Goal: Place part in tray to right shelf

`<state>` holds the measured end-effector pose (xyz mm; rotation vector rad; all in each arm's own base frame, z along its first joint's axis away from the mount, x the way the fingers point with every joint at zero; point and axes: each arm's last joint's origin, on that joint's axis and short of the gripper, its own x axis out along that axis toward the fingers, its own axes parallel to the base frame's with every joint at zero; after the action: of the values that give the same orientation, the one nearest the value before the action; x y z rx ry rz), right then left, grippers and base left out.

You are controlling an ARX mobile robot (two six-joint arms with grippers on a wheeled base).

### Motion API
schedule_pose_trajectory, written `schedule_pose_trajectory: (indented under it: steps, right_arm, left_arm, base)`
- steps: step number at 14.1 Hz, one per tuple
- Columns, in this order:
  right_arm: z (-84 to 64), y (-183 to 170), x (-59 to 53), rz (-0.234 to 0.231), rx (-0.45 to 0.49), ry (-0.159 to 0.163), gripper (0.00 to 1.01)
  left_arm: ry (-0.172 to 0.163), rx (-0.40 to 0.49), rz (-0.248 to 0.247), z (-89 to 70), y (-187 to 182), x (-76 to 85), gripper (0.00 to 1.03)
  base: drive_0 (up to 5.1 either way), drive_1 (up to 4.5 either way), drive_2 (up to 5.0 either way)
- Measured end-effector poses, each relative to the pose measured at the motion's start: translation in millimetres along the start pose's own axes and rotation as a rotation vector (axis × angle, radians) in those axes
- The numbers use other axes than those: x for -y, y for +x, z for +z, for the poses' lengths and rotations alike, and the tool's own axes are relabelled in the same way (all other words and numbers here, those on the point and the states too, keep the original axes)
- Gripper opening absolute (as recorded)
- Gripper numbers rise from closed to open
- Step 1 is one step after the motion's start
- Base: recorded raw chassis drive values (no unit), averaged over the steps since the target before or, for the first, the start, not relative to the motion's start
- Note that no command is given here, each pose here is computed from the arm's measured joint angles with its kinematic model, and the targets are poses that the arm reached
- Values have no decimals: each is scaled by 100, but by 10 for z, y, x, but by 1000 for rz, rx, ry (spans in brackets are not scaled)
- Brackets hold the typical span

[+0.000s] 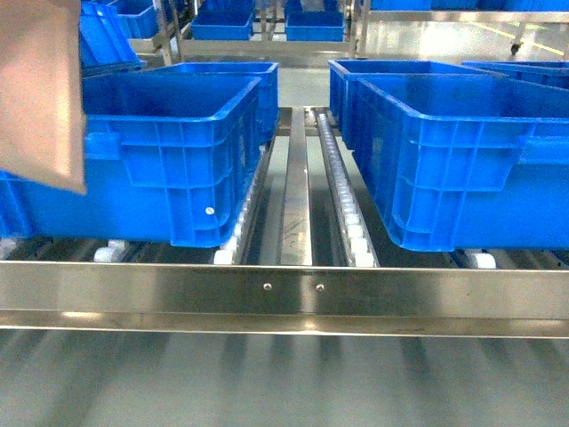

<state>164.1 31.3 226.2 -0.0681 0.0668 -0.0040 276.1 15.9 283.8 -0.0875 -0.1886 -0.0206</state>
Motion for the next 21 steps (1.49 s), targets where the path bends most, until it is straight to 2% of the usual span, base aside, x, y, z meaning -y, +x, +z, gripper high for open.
schedule_pose_trajectory:
  steps: [3,5,6,7,8,11,12,13,14,18,19,20,21]
  right_arm:
    - [0,0,0,0,0,0,98]
    - [4,0,1,0,5,4,98]
    - [-3,-23,31,6,68,35,86]
    - [-77,-81,74,3,78,48,73]
    - [-179,-128,108,-3,66,51,61]
    - [-334,-233,173,2,65,53,20]
    - [-371,-262,209,12,64,53,7]
    - [-417,-289,284,-3,62,54,2]
    - [-452,-315,297,-15,60,55,2]
    - [-536,-404,281,1,65,57,2]
    - [-554,-420,279,1,63,57,2]
    - [-583,-434,277,0,90,57,2]
    - [-612,-447,276,1,73,57,2]
  left_arm:
    - [21,-6,11,-138,-253,16,13]
    - [49,-10,11,-214,-380,35,13]
    - [61,-18,18,-283,-503,101,13]
    - [81,-23,17,-346,-622,130,13]
    - [99,-33,15,-402,-732,130,13]
    - [107,-49,15,-518,-1009,124,13]
    - [95,-161,22,-708,-1121,107,13]
    - [100,-176,17,-790,-1224,103,13]
    - [95,-164,20,-750,-1260,107,13]
    - [89,-179,19,-816,-1477,106,13]
    - [89,-165,19,-877,-1525,101,13]
    - [89,-172,19,-894,-1561,100,13]
    - [87,-198,20,-902,-1597,99,13]
  base:
    - [0,0,0]
    - [0,0,0]
    - [0,0,0]
    - [0,0,0]
    - [0,0,0]
    - [0,0,0]
    - [0,0,0]
    - [0,0,0]
    - [0,0,0]
    - [0,0,0]
    - [0,0,0]
    - [0,0,0]
    - [0,0,0]
